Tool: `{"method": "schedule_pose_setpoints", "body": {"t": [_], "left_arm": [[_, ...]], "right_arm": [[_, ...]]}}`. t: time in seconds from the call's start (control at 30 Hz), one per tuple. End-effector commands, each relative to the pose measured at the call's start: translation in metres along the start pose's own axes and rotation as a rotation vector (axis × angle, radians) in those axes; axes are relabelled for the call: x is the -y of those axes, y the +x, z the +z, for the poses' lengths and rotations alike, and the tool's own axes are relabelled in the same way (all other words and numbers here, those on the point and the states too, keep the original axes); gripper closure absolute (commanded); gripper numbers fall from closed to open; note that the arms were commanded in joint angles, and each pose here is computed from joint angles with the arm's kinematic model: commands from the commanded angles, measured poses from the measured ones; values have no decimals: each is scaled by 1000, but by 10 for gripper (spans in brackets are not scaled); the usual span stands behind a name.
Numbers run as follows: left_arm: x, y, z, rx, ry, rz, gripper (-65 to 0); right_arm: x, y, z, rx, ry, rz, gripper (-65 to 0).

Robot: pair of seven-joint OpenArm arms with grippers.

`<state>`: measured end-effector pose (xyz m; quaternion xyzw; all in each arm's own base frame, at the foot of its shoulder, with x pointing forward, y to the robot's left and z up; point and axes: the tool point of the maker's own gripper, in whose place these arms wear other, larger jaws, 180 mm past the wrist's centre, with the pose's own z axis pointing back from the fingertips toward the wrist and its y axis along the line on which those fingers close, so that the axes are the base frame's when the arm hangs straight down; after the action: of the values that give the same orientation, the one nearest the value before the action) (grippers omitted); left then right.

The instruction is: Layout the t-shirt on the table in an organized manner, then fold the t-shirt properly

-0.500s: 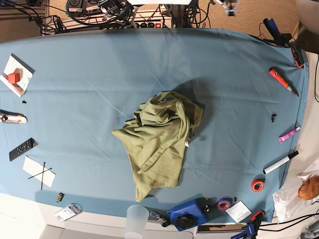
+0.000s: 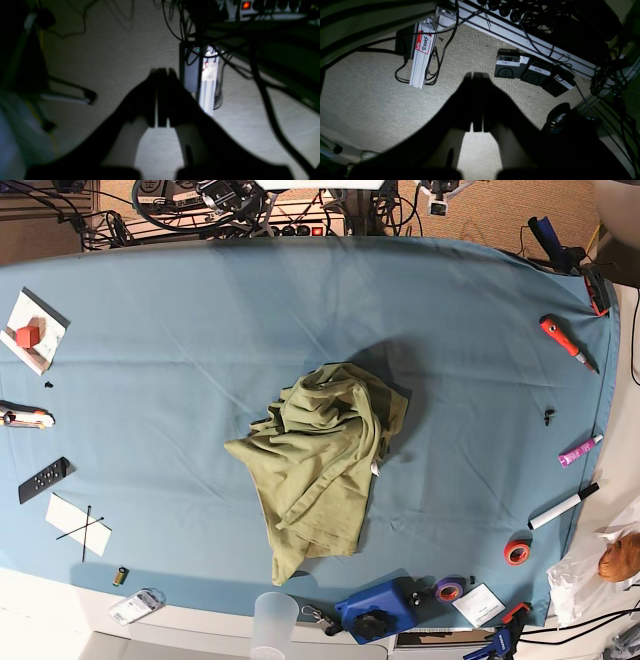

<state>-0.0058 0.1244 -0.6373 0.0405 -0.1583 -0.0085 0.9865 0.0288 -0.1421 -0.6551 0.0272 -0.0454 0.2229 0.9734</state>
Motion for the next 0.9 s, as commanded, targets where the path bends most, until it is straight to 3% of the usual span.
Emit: {"method": "schedule_pose_setpoints", "body": {"t": [0.0,0.63,0.87], "left_arm": [[-2,-3,2,2,7,17,0],[-6,-4,2,1,17,63,0],[-9,-14,7,0,21,58,0]], "right_arm": [[4,0,1,1,-3,-2,0],[4,-1,1,0,-3,-2,0],[10,-21,4,-26,-13,3,0]]}}
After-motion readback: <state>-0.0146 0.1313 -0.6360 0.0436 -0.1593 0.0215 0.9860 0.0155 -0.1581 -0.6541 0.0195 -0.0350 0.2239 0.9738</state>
